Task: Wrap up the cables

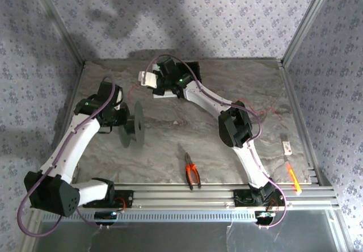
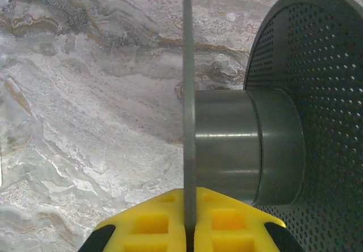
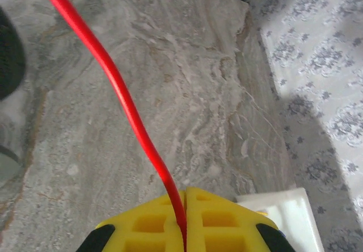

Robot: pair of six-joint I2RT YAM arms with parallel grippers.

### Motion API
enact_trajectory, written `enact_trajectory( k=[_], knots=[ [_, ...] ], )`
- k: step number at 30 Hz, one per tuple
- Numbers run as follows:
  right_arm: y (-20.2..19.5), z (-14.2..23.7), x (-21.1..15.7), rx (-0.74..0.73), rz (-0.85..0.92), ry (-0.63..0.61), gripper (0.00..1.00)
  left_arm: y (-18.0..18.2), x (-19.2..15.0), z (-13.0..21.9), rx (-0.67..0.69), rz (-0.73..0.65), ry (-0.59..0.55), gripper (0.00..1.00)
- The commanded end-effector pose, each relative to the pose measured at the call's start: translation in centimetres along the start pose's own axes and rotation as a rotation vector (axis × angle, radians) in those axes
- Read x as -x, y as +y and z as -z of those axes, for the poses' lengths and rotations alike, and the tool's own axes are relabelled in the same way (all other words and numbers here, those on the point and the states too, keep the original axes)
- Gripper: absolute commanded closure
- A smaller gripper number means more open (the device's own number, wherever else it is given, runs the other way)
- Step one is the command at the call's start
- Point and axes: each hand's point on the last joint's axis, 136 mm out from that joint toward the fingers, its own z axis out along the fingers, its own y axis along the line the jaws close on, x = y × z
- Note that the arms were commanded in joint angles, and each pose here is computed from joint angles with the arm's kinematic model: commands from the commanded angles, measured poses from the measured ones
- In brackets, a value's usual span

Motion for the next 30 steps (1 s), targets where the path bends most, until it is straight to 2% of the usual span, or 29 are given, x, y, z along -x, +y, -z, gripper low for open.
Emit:
enact_trajectory(
  k=[1, 18, 24, 30],
  knots=[
    [-0.3, 1.1, 1.6, -0.041, 0.067, -0.002, 1.0, -0.2, 1.4, 0.2, 0.003, -0.012, -0.018, 1.0],
    [-0.7, -0.2, -1.1, -0.125, 0.159, 0.12, 1.0, 0.0, 3.6, -0.2, 0.038, -0.069, -0.018, 1.0],
    [-0.6, -0.5, -0.5, -0.124, 0.172, 0.105, 1.0, -0.3, 4.1, -0.1, 0.024, -0.057, -0.03, 0.82],
    [-0.3, -0.9, -0.5, -0.117, 0.183, 0.111, 1.0, -0.1, 4.8, 0.8, 0.03, -0.045, -0.063, 0.78]
  ],
)
